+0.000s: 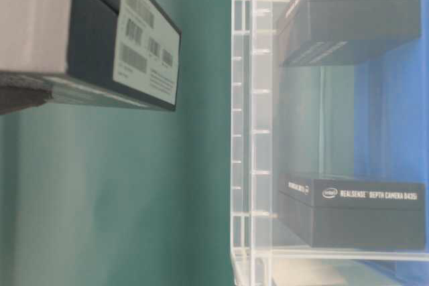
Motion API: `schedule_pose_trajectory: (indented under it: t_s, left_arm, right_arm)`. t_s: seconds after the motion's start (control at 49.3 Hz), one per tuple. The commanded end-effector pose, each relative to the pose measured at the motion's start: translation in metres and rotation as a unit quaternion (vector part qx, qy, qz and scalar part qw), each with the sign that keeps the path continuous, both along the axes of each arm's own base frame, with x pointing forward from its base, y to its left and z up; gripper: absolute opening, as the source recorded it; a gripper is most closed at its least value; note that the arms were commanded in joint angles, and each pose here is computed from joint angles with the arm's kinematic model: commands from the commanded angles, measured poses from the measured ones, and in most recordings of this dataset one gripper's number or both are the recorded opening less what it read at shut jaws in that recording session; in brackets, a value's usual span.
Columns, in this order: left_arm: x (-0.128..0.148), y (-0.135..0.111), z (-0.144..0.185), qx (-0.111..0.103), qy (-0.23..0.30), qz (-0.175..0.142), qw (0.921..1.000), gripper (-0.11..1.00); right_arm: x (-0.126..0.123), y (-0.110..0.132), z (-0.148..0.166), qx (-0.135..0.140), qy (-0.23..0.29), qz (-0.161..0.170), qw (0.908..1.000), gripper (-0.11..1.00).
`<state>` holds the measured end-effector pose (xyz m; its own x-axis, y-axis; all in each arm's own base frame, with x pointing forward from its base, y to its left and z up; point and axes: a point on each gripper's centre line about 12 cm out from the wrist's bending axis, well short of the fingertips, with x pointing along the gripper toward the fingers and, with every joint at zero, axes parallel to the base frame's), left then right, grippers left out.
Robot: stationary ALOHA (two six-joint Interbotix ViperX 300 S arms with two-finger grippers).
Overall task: Take the box out of the case with the right arm.
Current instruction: 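Carry the held box out of the case toward the front, then lower the box onto the green table and open the right gripper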
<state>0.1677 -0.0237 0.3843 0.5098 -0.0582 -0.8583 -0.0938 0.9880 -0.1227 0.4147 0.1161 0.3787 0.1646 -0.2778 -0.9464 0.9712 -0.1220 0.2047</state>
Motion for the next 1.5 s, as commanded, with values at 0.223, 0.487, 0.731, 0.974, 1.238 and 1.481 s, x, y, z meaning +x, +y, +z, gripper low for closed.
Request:
schedule_pose_trajectory:
  t_s: [0.223, 0.487, 0.731, 0.974, 1.238, 1.481]
  left_arm:
    - [0.001, -0.001, 0.003, 0.001, -0.006, -0.002, 1.0000, 0.00]
    - [0.001, 0.000, 0.003, 0.001, -0.006, -0.001, 1.0000, 0.00]
    - [0.001, 0.000, 0.003, 0.001, -0.005, -0.002, 1.0000, 0.00]
    - [0.001, -0.001, 0.002, 0.001, -0.004, -0.002, 1.0000, 0.00]
    - [0.001, 0.000, 0.001, 0.001, -0.003, -0.002, 1.0000, 0.00]
    - [0.001, 0.000, 0.002, 0.001, -0.003, -0.002, 1.0000, 0.00]
  right_arm:
    - [0.003, 0.002, 0.002, 0.001, -0.008, 0.000, 1.0000, 0.65]
    - [0.019, 0.008, -0.031, -0.010, 0.016, 0.005, 0.9998, 0.65]
    - [0.025, 0.010, -0.068, -0.013, 0.023, 0.008, 0.9996, 0.65]
    - [0.028, 0.013, -0.109, -0.002, 0.014, 0.004, 0.9999, 0.65]
    - [0.030, 0.018, -0.159, 0.027, -0.008, -0.002, 0.9996, 0.65]
    - [0.024, 0.019, -0.185, 0.040, -0.011, -0.011, 0.9991, 0.65]
